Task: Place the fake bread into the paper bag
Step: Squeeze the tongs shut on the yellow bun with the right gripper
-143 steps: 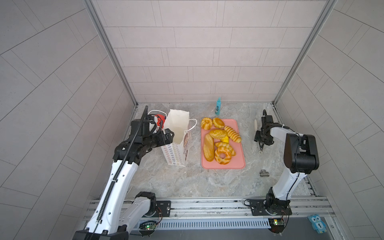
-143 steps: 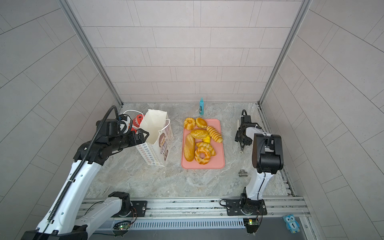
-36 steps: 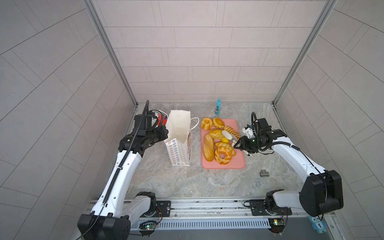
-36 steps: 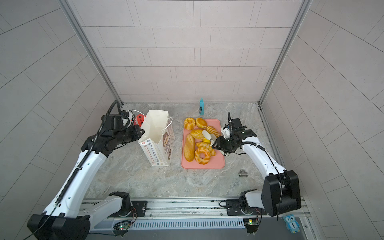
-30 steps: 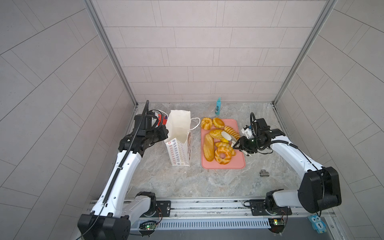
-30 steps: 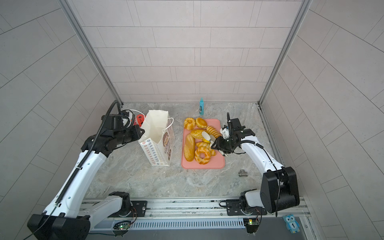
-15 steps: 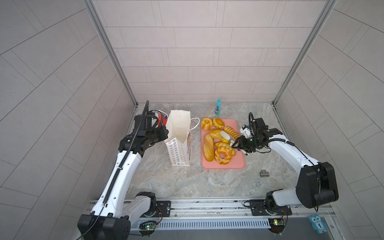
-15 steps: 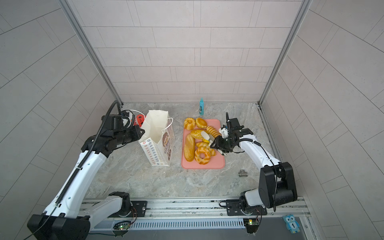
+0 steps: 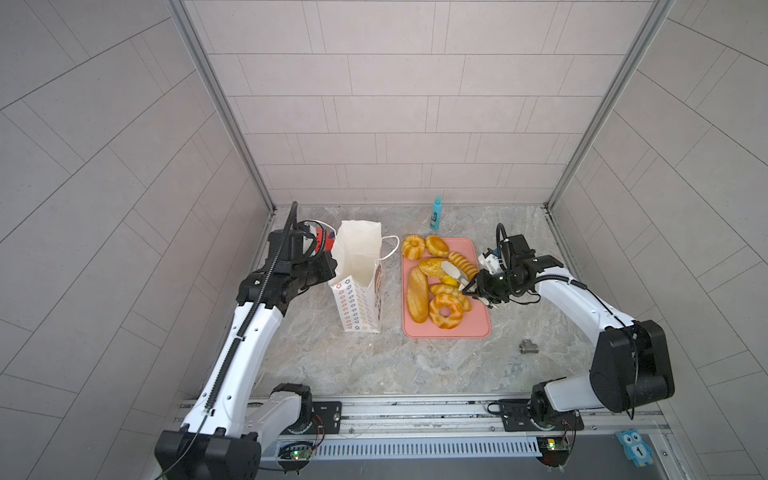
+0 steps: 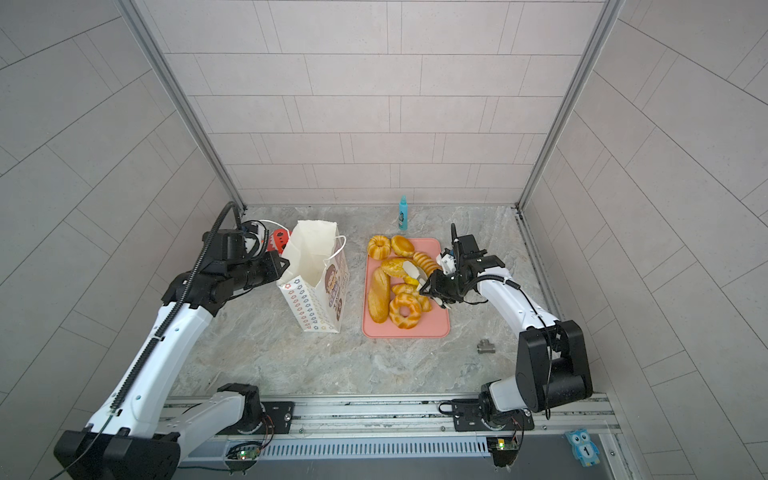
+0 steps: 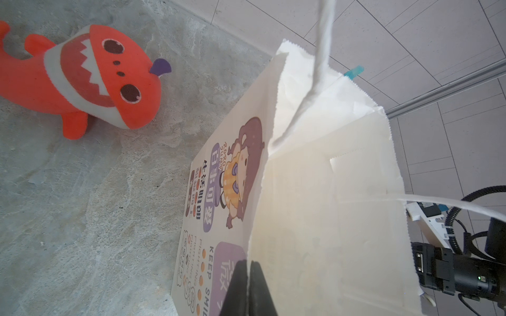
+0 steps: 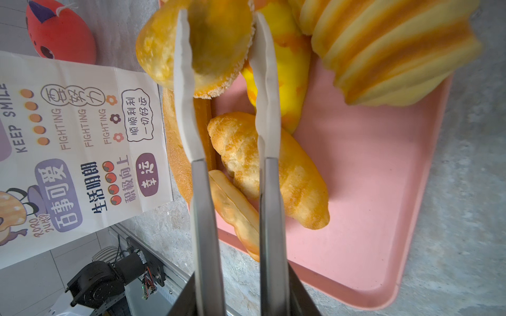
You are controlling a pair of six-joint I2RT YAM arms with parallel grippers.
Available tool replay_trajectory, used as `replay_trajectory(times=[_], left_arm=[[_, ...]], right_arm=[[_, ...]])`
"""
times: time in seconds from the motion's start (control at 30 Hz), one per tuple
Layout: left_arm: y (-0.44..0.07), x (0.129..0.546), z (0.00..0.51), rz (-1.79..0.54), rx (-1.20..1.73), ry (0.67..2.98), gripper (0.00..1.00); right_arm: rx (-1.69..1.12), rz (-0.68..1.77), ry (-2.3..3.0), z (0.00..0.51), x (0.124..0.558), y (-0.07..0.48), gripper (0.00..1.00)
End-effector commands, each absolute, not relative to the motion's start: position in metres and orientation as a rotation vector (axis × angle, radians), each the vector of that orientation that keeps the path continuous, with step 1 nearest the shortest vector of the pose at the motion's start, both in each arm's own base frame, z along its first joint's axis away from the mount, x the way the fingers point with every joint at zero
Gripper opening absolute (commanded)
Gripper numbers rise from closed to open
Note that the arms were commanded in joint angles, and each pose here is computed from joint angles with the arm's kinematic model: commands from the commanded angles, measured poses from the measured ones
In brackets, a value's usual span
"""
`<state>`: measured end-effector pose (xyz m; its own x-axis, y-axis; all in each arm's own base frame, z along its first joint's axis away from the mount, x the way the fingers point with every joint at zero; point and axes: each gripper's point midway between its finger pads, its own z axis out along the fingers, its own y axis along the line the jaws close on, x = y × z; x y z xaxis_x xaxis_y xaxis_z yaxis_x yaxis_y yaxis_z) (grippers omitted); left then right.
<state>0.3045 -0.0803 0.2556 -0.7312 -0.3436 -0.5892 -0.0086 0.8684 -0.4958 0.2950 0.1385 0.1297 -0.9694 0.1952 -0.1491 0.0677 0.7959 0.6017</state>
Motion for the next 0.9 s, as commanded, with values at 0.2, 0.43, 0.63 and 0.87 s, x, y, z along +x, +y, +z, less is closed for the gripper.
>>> replay_trajectory(times=[0.2,0.43,0.63,0.87], left_arm=[[-0.078,0.301,0.256,-0.611,-0.260,2.326,0.03],[-0.077,0.301,0.260,-0.606,-0.263,2.318,0.30],[-0.077,0.301,0.265,-0.607,-0.259,2.304,0.34],[-0.077,0.300,0.265,-0.602,-0.261,2.304,0.34]], right_arm=[[0.180,0.929,2.724,0.149,0.300,0.139,0.28],[0.156,0.919,2.700,0.165,0.298,0.138,0.25],[0.136,0.893,2.673,0.180,0.298,0.135,0.22],[0.109,0.861,2.634,0.199,0.297,0.131,0.18]])
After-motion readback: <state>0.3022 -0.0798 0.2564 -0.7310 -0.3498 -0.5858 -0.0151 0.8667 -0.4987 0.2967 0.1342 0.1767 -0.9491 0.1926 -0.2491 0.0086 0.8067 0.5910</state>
